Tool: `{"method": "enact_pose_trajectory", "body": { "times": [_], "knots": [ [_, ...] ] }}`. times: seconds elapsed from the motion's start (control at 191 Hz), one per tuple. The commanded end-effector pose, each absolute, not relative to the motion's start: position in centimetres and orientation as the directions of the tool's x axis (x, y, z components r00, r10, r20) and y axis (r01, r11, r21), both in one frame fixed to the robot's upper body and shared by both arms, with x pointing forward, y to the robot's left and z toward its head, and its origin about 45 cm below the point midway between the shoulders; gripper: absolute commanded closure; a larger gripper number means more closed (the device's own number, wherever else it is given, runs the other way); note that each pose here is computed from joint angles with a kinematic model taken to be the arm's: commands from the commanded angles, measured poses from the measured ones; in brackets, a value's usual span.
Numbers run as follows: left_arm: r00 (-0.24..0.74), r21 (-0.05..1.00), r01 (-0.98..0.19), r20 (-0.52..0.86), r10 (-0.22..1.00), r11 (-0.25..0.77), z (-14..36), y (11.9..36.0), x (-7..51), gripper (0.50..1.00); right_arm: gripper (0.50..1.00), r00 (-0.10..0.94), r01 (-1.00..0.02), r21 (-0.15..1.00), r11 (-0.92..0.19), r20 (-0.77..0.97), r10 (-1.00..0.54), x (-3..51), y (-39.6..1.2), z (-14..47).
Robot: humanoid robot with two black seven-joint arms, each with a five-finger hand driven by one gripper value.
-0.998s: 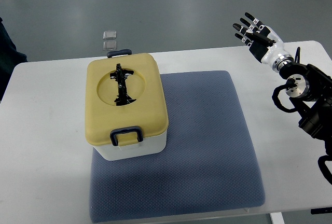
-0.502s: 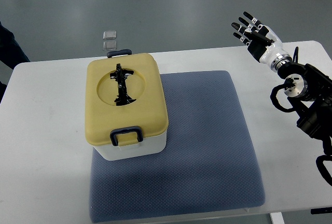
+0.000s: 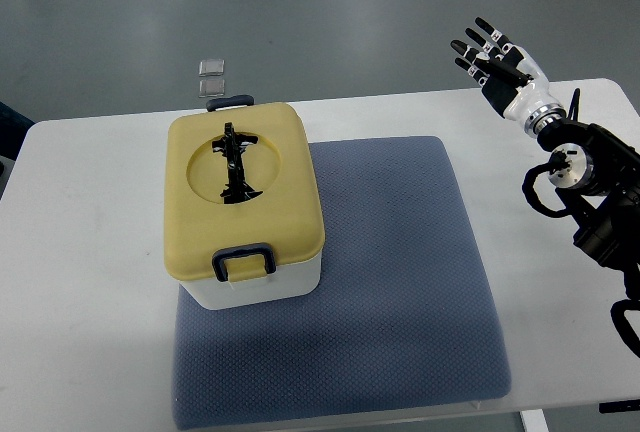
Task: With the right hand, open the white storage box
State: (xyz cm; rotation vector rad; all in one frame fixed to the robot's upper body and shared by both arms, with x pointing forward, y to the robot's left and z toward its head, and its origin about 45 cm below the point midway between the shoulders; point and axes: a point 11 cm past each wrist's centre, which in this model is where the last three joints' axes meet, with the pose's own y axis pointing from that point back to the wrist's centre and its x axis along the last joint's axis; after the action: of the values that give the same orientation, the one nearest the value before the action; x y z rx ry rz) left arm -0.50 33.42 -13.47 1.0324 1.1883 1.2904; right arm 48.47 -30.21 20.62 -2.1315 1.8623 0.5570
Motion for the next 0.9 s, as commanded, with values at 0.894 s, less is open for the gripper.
{"method": "enact_pose_trajectory", "body": {
  "times": [0.894],
  "knots": [
    [-0.076,0.989,-0.138,-0.056,0.996,0.045,-13.5,33.4,-0.5,0.500,0.581,0.521,-0.853,-0.055,-0.519,-0.024,-0.853,50.8,-24.3,29.0]
  ]
}}
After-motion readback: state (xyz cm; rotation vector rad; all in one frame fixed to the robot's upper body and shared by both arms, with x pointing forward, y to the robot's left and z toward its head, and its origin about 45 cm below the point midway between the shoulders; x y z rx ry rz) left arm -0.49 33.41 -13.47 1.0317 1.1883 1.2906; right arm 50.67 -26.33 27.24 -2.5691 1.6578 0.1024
